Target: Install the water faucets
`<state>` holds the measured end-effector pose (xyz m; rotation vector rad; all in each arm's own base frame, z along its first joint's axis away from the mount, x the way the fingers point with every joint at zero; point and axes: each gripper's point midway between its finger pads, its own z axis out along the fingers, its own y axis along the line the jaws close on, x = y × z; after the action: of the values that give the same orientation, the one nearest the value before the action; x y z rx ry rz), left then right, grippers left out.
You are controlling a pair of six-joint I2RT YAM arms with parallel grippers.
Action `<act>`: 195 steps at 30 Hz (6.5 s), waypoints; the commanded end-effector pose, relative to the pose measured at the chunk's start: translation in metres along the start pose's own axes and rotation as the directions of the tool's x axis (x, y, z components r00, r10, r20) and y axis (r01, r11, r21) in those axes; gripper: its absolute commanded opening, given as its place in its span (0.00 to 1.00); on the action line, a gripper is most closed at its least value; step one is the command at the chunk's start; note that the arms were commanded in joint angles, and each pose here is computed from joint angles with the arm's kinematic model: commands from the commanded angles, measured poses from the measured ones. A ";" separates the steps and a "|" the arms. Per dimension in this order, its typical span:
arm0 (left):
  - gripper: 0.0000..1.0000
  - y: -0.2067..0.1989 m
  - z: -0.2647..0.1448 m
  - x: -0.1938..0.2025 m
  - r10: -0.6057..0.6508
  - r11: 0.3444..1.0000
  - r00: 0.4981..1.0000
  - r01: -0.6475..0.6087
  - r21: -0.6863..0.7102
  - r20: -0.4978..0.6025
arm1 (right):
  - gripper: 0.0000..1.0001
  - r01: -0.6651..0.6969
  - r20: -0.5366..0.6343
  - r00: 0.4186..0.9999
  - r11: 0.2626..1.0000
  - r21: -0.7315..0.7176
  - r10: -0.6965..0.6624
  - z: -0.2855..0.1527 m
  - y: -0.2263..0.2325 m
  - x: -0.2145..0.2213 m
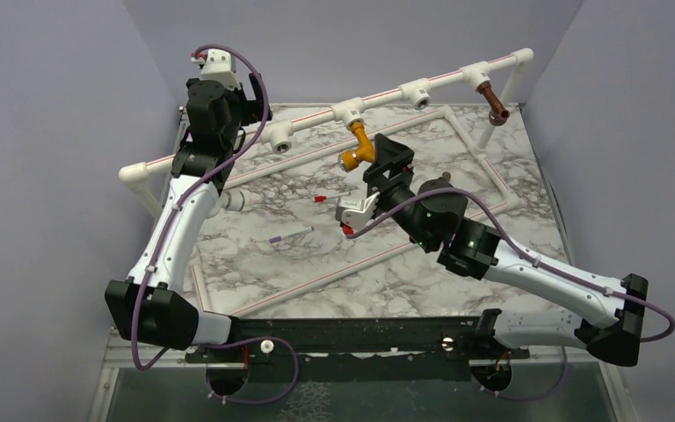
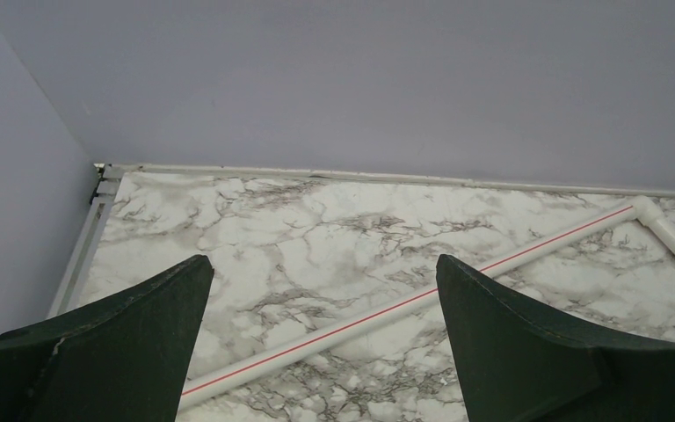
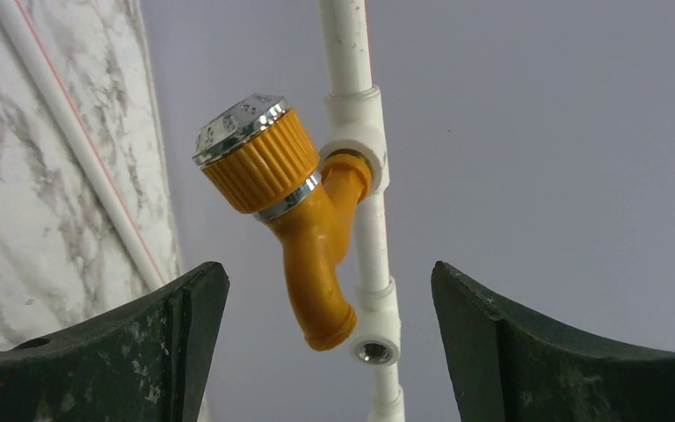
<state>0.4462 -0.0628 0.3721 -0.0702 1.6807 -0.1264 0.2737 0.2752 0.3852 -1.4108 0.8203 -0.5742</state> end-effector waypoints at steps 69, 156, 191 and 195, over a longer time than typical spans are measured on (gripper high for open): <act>0.99 -0.001 -0.002 0.076 -0.045 0.996 0.974 0.059 0.060 -0.222 | 0.01 -0.848 0.495 -0.362 -0.500 0.178 0.790 0.035 -0.005 -0.006; 0.99 0.011 0.002 0.081 -0.075 0.995 0.969 0.088 0.044 -0.236 | 0.77 0.420 -0.107 0.905 0.904 0.080 -0.412 0.009 -0.027 0.003; 0.99 0.013 0.004 0.083 -0.086 0.994 0.966 0.099 0.041 -0.242 | 0.00 -0.203 -0.073 0.972 0.951 0.234 0.225 0.036 -0.002 0.005; 0.99 0.014 0.004 0.083 -0.086 0.994 0.966 0.099 0.040 -0.243 | 0.00 -0.499 0.023 0.859 0.827 0.260 0.511 0.035 -0.004 -0.001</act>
<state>0.4487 -0.0709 0.3824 -0.0706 1.6229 -0.2741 0.3035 0.2891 0.3849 -1.1329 0.8993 -0.6172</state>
